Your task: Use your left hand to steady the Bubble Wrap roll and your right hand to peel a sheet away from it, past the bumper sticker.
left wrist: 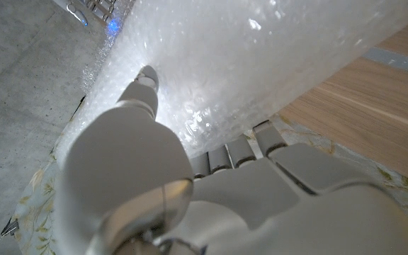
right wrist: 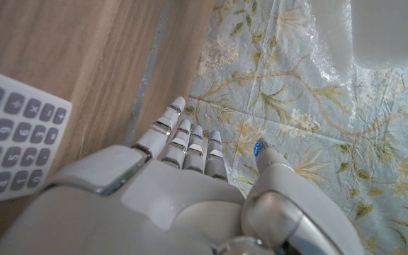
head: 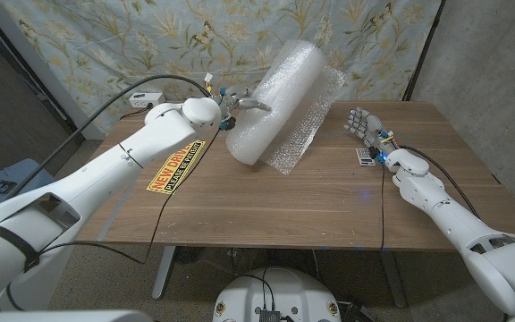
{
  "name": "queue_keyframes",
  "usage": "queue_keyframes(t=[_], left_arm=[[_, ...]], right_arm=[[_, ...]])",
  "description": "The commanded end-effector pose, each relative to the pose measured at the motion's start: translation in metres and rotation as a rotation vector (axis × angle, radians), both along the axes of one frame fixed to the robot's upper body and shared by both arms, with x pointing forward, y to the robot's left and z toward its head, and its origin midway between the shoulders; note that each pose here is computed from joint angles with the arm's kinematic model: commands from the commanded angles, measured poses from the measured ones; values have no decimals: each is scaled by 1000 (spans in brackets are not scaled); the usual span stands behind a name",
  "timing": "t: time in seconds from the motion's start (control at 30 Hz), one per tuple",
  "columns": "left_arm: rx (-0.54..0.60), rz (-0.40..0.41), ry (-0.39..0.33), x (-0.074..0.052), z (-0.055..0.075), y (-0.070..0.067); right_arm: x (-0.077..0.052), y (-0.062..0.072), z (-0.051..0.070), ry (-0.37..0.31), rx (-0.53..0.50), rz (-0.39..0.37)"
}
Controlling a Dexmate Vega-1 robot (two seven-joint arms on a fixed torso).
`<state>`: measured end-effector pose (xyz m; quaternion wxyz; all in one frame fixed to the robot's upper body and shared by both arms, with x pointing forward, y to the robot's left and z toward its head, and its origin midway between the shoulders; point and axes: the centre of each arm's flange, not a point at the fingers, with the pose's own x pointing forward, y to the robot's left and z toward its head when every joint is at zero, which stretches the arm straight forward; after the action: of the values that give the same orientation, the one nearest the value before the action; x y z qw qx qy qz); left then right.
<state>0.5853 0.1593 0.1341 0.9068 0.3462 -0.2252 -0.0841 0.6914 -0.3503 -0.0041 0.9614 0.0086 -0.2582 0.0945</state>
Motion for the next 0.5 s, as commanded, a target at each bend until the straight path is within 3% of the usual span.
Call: queue_keyframes(t=[0.03,0.5], left_arm=[[-158,-75,-2,-1,2,10],[-371,-260,118,11,-12,15]], right_arm=[[-2,3,4,-4,-24,6],[-7,5,4,11,-76,28]])
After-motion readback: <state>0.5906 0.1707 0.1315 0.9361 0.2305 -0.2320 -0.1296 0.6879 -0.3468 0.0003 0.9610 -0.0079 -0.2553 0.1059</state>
